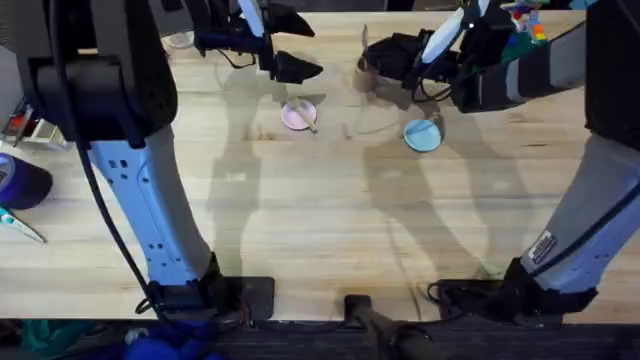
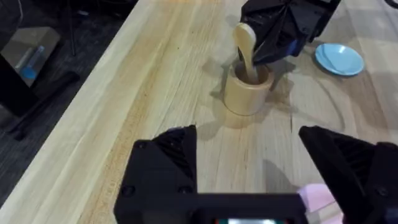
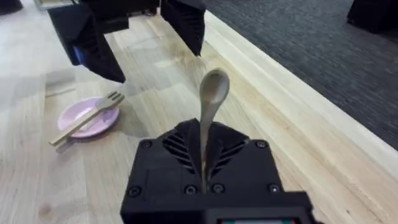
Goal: Pick up a utensil and set it on the pink plate, then put the other utensil in the container.
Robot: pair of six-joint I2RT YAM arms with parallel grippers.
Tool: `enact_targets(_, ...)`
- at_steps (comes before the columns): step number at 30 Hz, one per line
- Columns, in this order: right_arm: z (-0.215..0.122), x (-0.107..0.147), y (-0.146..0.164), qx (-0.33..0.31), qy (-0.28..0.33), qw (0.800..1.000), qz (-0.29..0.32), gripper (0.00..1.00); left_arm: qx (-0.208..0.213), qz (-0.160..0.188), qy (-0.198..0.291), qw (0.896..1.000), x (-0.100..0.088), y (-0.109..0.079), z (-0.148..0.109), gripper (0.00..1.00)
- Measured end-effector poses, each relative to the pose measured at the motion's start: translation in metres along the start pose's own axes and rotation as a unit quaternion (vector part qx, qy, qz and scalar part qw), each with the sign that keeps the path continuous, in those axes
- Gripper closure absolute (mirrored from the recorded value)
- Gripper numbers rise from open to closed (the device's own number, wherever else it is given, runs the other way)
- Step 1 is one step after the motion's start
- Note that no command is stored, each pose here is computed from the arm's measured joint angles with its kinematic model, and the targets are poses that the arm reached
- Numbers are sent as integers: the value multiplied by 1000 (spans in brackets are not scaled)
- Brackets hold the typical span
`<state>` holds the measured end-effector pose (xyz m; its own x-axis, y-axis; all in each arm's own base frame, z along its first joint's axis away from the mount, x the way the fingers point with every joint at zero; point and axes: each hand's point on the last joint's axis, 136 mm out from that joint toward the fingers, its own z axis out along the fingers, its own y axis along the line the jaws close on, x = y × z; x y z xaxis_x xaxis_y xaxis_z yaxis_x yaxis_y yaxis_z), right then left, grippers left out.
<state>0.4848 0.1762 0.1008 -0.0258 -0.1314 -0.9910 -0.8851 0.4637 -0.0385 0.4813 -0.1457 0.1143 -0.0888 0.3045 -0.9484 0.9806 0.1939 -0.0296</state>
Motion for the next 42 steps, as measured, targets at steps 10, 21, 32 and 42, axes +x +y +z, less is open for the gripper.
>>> enact_targets(10,0,1,-1,4,2,1000,2,968,0,0,0,1000,0,0,0,8)
enact_targets(21,0,2,-1,4,4,1000,3,69,0,0,0,1000,0,0,0,7)
enact_targets(32,0,8,-4,15,14,1000,12,6,0,0,0,1000,0,0,0,8)
enact_targets(42,0,1,0,-1,3,1000,27,6,-4,6,0,1000,-1,3,0,7)
